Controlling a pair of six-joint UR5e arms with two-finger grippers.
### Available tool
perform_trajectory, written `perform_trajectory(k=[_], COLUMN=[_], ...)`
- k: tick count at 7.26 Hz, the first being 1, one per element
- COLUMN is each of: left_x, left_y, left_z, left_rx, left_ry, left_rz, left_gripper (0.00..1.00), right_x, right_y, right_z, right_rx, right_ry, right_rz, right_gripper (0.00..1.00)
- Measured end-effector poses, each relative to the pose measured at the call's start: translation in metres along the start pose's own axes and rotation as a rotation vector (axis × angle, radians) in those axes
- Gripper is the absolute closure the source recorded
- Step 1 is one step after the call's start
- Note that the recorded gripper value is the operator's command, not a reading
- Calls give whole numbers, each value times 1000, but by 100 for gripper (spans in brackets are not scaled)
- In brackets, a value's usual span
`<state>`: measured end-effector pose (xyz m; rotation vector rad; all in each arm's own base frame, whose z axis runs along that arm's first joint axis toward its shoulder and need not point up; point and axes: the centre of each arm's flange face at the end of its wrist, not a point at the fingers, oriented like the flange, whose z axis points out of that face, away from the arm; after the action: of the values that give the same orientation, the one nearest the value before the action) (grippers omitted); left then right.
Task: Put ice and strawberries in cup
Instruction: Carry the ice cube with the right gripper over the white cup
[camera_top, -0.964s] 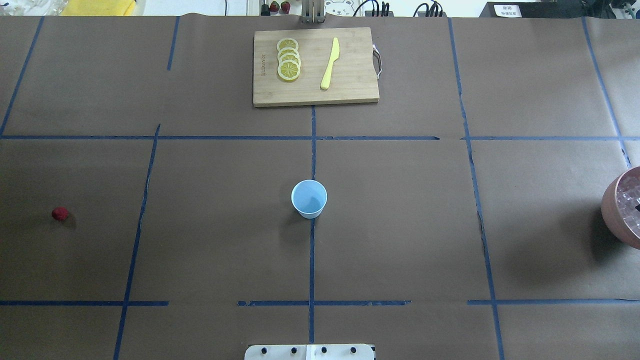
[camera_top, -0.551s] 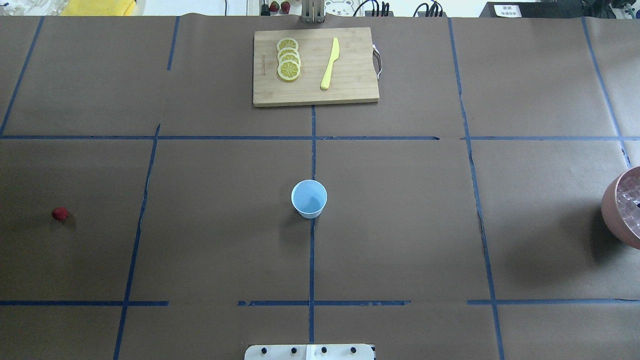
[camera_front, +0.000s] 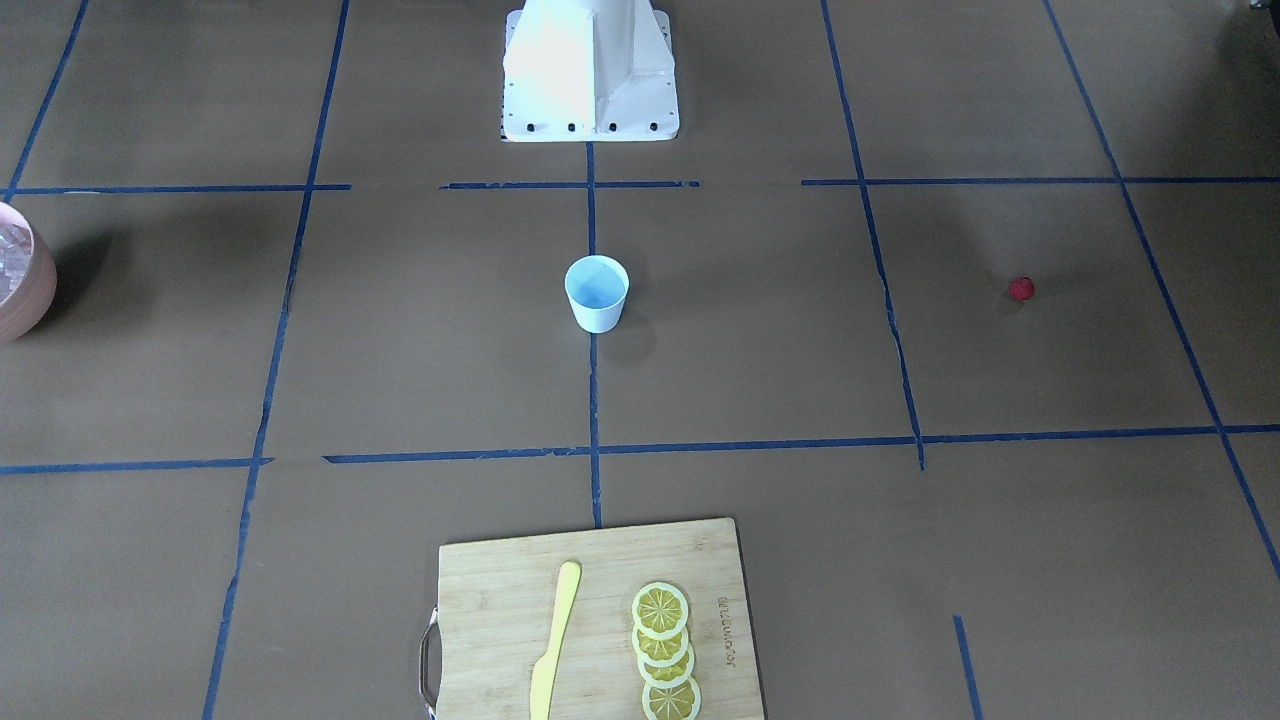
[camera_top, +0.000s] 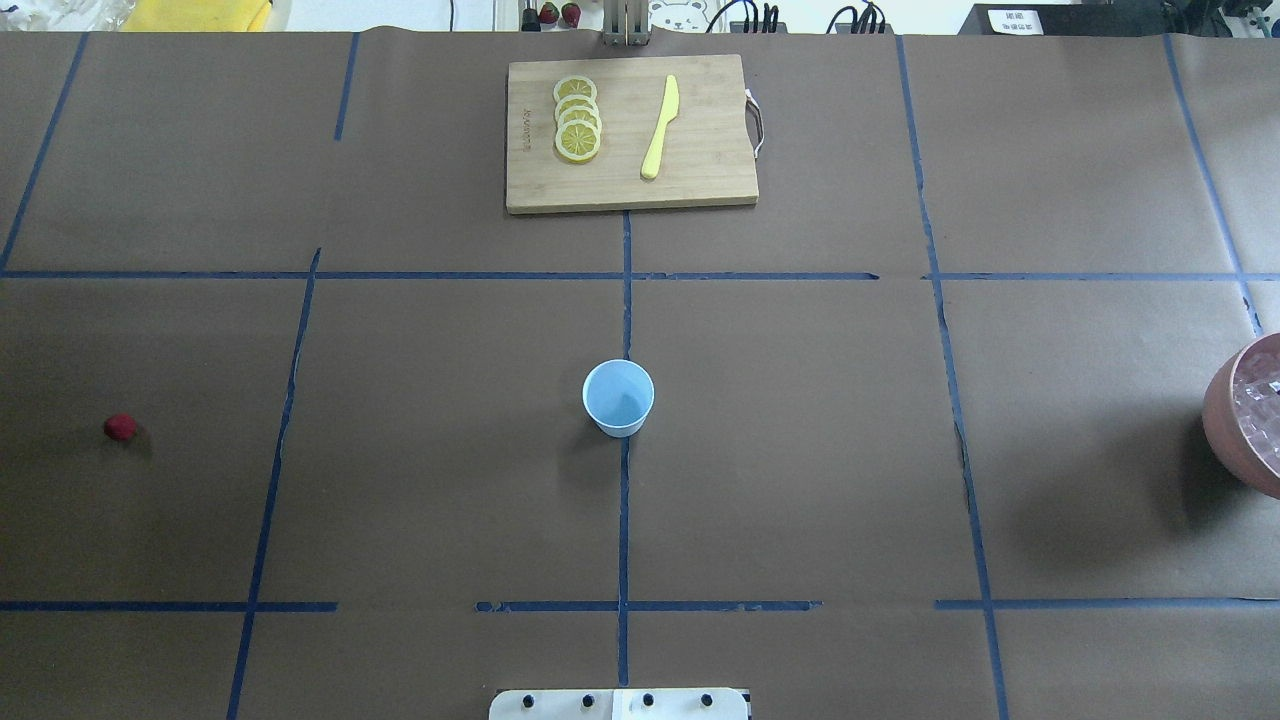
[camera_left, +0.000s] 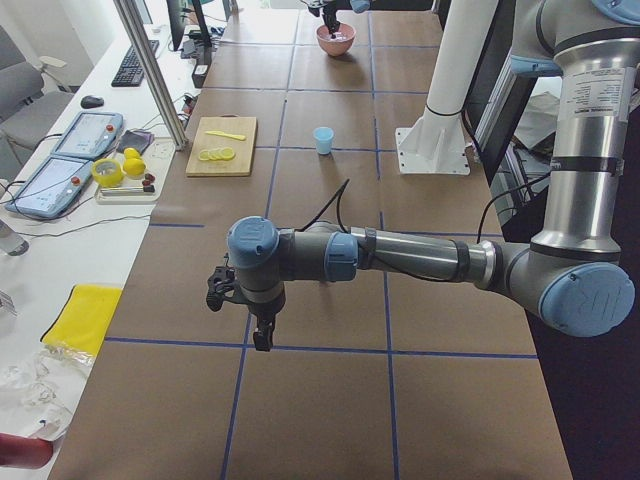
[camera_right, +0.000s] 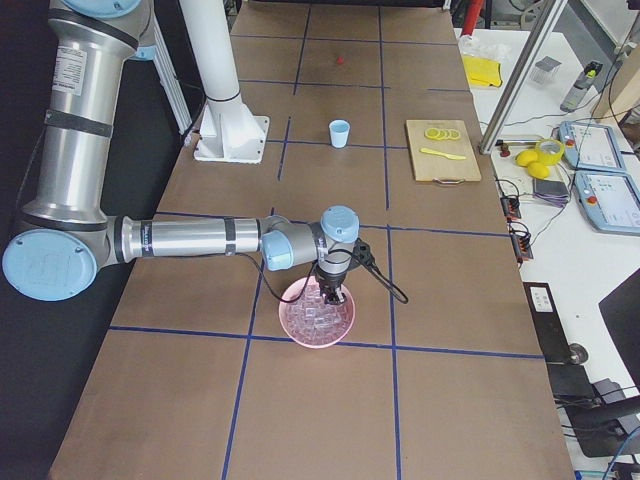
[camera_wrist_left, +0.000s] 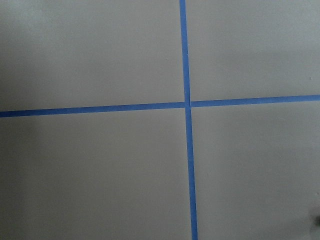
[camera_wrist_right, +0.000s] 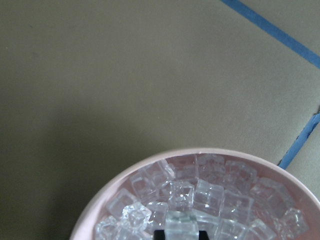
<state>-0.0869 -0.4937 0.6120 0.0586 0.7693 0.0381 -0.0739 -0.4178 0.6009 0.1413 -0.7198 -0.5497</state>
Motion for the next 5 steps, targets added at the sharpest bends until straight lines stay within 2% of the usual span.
perform_trajectory(k=[3, 5], left_x=[1, 2], left_y=[0, 0], left_z=[0, -1], left_rx=[1, 2], left_ry=[1, 1], left_rz=[3, 5], left_gripper=[0, 0], right_x=[-50, -99], right_y=[-47, -106], right_z=[-91, -120], right_rx=[30, 79], right_ry=[2, -57], right_rz=[63, 136], right_gripper=[100, 100])
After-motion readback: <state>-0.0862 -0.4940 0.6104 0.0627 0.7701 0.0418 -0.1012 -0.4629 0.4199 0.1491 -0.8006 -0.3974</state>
